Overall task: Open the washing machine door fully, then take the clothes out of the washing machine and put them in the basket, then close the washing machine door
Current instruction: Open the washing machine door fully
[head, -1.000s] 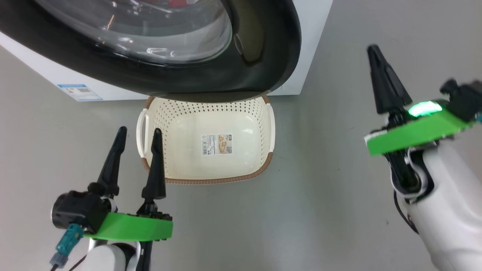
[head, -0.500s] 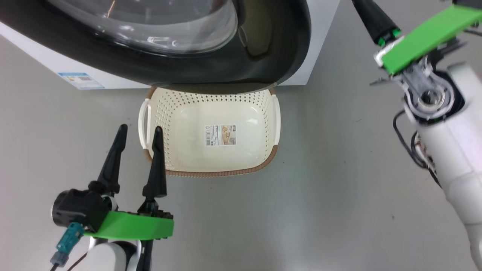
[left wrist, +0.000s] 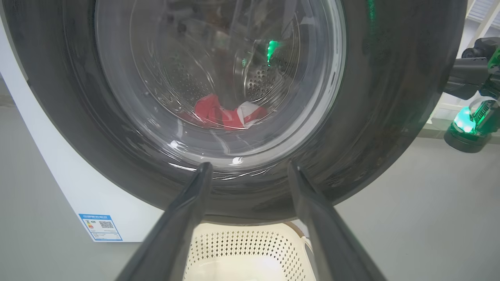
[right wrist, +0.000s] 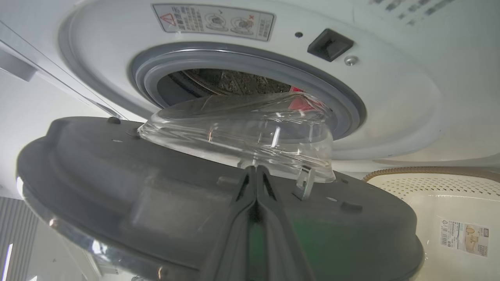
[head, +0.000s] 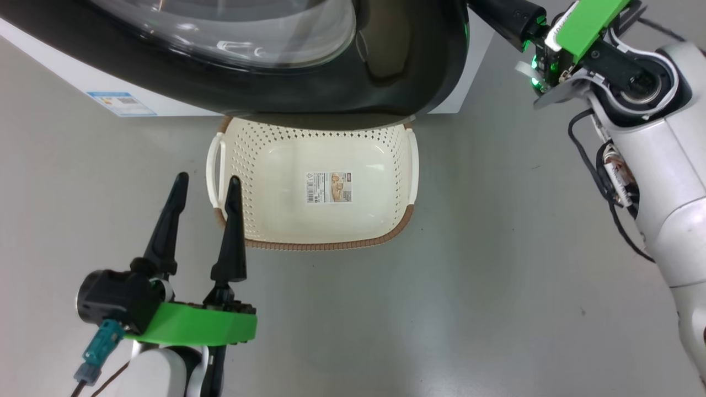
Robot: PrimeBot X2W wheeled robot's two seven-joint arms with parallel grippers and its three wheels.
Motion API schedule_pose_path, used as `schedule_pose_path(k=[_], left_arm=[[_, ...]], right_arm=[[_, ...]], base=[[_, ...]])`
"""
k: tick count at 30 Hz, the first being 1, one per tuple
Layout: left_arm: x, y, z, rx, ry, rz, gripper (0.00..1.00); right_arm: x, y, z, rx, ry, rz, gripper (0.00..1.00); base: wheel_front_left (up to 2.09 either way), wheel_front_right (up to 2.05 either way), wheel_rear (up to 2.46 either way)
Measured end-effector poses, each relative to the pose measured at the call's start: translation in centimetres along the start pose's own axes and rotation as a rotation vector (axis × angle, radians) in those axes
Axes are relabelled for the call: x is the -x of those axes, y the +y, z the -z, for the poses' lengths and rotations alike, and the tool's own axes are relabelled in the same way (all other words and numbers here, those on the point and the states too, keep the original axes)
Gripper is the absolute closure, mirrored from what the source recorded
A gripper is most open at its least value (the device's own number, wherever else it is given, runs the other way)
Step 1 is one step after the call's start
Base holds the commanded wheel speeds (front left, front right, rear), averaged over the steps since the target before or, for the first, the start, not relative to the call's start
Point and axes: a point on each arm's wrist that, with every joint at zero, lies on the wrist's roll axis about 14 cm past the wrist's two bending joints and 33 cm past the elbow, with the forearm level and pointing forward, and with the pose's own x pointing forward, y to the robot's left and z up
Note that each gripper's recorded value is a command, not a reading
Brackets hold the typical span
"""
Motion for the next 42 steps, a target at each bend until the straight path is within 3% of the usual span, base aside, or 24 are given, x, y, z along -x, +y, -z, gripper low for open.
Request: schedule_pose_path(k=[11, 23, 42], left_arm=[[0.3, 0.3, -0.4, -0.004, -0.005, -0.008, 0.0], [1.2, 0.6, -2.8, -0.006, -0.057, -0.025, 0.0], [7.6, 4.2, -5.2, -0.013, -0.084, -0.147, 0.0]], right_arm=[[-0.2, 1.9, 2.1, 0.07, 0.153, -0.032, 1.0], [1.3, 3.5, 7.2, 0.1, 0.327, -0.055, 1.0], [2.6, 4.6, 16.7, 0.059, 0.498, -0.058, 1.0]], base=[[0.0, 0.0, 0.0], [0.0, 0.0, 0.0], [0.0, 0.0, 0.0]])
